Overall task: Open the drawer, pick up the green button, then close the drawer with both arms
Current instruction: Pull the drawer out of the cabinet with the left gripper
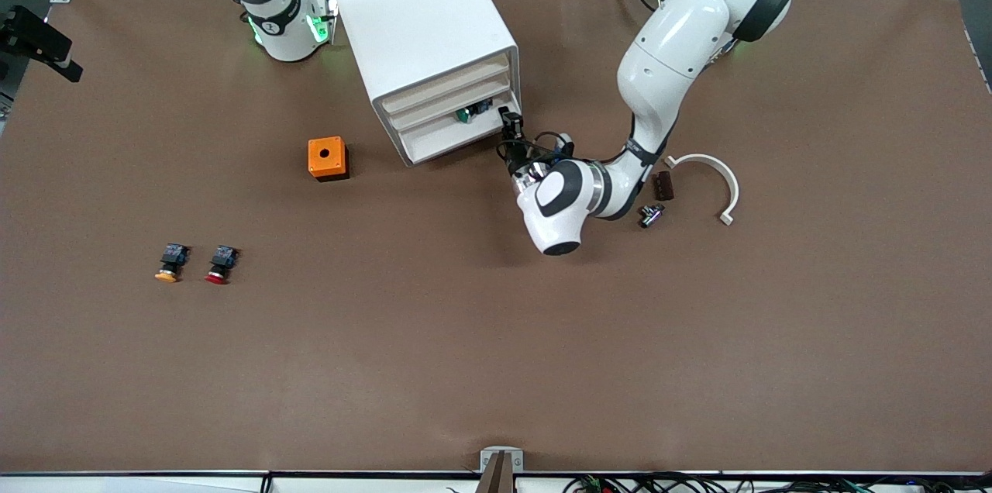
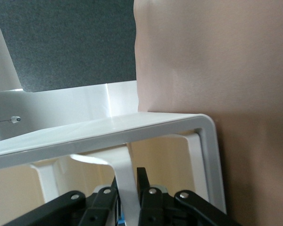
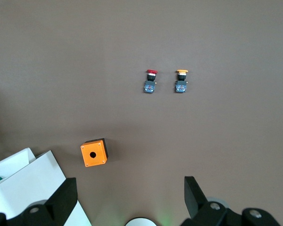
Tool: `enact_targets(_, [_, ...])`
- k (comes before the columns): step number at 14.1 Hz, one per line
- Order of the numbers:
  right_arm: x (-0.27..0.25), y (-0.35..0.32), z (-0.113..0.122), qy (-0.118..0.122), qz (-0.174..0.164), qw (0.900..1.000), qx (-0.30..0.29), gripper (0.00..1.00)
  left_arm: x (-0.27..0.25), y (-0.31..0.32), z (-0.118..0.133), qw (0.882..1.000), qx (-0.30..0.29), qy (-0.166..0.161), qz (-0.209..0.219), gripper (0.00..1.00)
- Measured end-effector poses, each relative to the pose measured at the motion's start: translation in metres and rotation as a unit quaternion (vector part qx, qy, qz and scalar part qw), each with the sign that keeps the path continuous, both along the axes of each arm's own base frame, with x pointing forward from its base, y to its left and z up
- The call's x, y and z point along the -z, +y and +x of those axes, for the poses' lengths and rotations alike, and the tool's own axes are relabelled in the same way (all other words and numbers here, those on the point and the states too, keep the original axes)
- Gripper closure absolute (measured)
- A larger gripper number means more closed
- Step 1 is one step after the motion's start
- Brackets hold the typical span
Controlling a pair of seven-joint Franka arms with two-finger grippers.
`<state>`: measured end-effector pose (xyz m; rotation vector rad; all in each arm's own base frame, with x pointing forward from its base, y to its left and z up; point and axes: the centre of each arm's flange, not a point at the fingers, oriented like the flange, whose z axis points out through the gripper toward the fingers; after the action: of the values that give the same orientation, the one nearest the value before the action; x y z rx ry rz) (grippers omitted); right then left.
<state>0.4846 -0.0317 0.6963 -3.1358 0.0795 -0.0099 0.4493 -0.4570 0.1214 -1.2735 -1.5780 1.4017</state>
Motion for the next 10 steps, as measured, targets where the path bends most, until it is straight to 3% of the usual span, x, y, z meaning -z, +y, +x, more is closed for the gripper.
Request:
enact_targets(6, [0.003, 0.001, 0.005, 0.001, 0.000, 1.000, 0.000, 0.00, 0.000, 0.030, 0.034, 0.999, -0.044, -0.012, -0.008, 0.84])
enact_targets(8, [0.023, 0.002, 0.018, 0.020, 0.000, 1.000, -0.001, 0.00, -0.001, 0.046, 0.054, 0.997, -0.073, -0.022, -0.009, 0.84])
enact_targets(10, [0.066, 0.001, 0.046, 0.059, -0.001, 0.998, 0.000, 0.00, -0.002, 0.065, 0.076, 0.994, -0.107, -0.030, -0.011, 0.83])
